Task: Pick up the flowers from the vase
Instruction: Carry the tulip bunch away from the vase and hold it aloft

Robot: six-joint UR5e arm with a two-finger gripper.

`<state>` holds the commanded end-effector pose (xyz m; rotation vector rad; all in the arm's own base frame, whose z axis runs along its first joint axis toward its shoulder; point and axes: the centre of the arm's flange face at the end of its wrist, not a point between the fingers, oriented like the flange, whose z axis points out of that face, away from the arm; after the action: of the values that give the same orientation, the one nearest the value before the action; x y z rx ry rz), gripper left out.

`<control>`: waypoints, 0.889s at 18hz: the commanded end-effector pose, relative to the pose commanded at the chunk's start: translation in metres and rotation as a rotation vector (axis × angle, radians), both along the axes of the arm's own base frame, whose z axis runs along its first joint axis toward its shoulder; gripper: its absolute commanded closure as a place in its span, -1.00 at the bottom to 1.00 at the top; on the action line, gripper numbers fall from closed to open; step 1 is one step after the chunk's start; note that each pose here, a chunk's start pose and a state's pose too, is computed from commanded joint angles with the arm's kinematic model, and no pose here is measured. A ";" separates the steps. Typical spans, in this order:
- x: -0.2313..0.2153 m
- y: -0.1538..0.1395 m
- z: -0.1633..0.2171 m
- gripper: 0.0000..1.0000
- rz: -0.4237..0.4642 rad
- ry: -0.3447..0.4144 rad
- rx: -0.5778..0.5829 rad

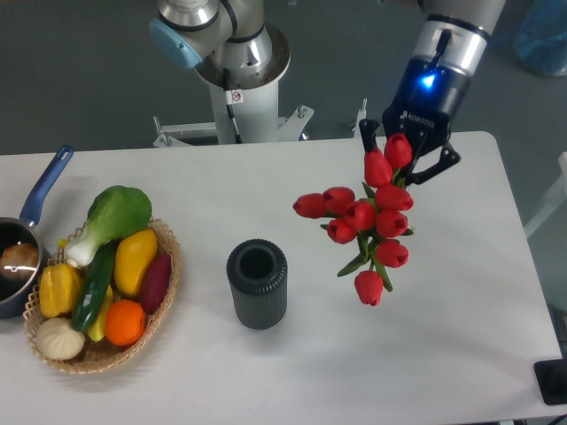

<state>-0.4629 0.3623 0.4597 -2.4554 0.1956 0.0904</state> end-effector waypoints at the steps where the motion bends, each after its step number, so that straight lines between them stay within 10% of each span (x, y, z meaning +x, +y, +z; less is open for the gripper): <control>1: 0.001 0.000 -0.005 1.00 0.003 0.010 -0.041; 16: 0.019 0.012 -0.016 0.90 0.002 0.129 -0.514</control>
<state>-0.4444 0.3744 0.4434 -2.9641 0.3029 0.2232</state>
